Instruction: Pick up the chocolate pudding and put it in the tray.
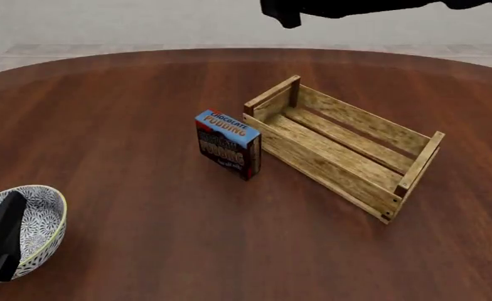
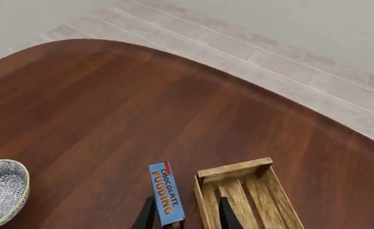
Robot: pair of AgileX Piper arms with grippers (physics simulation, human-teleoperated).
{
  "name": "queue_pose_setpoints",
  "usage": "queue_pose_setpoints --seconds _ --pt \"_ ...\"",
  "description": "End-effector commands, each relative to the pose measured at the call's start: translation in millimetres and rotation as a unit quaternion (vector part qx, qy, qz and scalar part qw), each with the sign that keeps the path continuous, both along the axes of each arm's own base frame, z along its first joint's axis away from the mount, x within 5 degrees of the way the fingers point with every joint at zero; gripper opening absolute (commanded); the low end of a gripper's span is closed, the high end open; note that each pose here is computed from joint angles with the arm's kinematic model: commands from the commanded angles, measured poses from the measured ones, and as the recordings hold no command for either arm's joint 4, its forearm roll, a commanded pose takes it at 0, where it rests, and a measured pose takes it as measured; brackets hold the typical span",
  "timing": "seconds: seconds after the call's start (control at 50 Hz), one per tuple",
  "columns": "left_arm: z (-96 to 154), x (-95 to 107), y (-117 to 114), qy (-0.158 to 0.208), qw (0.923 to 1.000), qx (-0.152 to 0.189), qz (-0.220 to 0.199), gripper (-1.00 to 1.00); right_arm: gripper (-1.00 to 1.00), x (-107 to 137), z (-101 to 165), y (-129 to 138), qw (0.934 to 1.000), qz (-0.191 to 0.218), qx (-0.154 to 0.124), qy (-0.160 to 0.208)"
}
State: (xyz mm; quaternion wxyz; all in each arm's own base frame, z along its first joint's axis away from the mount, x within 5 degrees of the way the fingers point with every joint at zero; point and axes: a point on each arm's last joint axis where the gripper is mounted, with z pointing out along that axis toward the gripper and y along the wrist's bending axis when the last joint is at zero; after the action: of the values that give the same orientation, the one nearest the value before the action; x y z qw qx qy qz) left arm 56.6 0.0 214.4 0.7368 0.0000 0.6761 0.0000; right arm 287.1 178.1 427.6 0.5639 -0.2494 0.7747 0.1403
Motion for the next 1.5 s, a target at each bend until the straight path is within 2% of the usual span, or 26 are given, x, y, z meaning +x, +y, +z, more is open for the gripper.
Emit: queue_pose_setpoints --seconds 0.02,0.1,0.16,0.46,0.64,0.88,1.04,1.5 --pt "0 0 0 0.000 1.0000 0.000 0.000 1.00 1.00 12 -10 23 0.9992 0.023 -0.027 0.017" --pt "0 0 0 0.000 1.0000 0.000 0.000 1.00 1.00 17 -16 32 0.9981 0.035 -0.045 0.024" --pt "0 0 0 0.000 1.0000 0.000 0.000 1.00 1.00 19 -17 36 0.9979 0.035 -0.044 0.033" --pt "0 0 0 0.000 1.0000 0.000 0.000 1.00 1.00 29 -41 53 0.9934 0.054 -0.082 0.059" --pt "0 0 0 0.000 1.0000 0.000 0.000 1.00 1.00 35 -50 65 0.9920 0.060 -0.087 0.070" --pt "0 0 0 0.000 1.0000 0.000 0.000 1.00 1.00 57 -65 68 0.9893 0.051 -0.105 0.088" --pt "0 0 0 0.000 1.0000 0.000 0.000 1.00 1.00 60 -79 73 0.9859 0.058 -0.121 0.101" --pt "0 0 0 0.000 1.0000 0.000 0.000 1.00 1.00 65 -101 83 0.9806 0.067 -0.139 0.121"
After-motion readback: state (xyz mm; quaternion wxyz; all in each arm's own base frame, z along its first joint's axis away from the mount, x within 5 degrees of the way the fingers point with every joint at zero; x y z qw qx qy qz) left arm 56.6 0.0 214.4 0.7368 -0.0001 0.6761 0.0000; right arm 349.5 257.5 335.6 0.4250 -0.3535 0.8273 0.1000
